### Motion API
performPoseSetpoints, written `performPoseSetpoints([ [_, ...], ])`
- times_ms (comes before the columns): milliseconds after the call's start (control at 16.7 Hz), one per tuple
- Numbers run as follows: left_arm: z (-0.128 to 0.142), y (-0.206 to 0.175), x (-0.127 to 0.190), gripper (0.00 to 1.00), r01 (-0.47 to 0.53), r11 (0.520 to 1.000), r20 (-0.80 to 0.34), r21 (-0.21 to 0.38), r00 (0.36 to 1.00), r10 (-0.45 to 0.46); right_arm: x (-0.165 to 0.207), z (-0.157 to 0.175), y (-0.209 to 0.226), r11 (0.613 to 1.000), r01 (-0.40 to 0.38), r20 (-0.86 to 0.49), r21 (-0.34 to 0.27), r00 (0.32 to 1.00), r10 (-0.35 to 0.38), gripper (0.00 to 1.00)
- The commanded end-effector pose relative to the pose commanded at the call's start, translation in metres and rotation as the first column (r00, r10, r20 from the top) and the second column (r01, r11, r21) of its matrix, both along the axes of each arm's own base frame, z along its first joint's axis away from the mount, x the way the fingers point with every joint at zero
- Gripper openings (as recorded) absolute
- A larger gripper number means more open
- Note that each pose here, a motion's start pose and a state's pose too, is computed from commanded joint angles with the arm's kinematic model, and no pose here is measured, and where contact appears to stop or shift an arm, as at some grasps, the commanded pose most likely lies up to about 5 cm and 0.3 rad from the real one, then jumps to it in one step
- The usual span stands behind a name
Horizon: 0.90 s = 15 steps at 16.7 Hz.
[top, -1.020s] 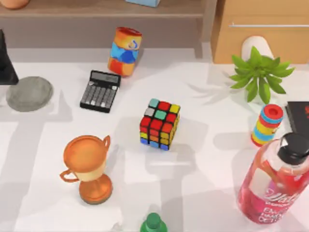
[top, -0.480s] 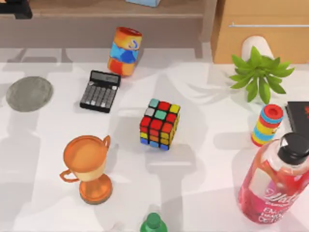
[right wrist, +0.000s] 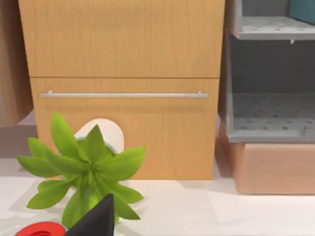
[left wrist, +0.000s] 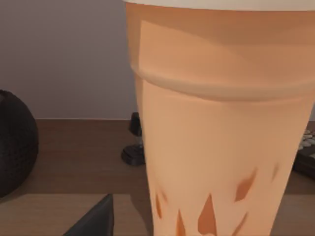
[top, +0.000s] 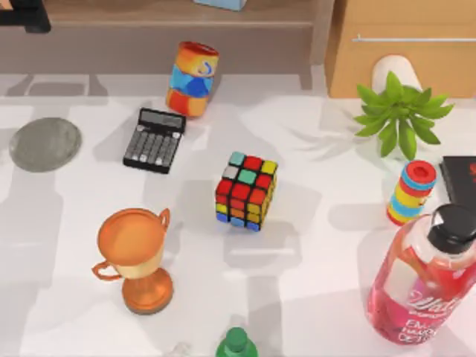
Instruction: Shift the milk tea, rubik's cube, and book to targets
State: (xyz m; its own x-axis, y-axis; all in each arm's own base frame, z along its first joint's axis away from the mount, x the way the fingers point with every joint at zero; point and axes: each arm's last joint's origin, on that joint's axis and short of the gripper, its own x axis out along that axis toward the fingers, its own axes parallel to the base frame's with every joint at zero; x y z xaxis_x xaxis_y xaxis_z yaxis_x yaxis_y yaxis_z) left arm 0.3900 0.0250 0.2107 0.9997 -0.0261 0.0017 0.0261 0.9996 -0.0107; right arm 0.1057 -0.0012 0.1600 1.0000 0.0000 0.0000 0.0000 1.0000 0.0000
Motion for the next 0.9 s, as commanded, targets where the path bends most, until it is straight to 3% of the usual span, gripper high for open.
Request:
performPoseSetpoints([
  [180, -0.002, -0.002, 0.003, 1.0, 0.003, 1.0, -0.007, -0.001, 1.0, -0.003, 0.0, 0.0, 0.0, 1.0, 0.0, 0.0, 0.0, 1.0, 0.0, 1.0],
  [660, 0.004, -0.001, 0.067, 1.0, 0.0, 1.0, 0.01, 0.0, 1.0, 0.0, 0.0, 0.0, 0.0, 1.0, 0.0, 0.0, 0.0, 1.0, 0.0, 1.0],
  [900, 0.0, -0.002, 0.08, 1.0, 0.0, 1.0, 0.0, 0.0, 1.0, 0.0, 0.0, 0.0, 0.0, 1.0, 0.0, 0.0, 0.0, 1.0, 0.0, 1.0],
])
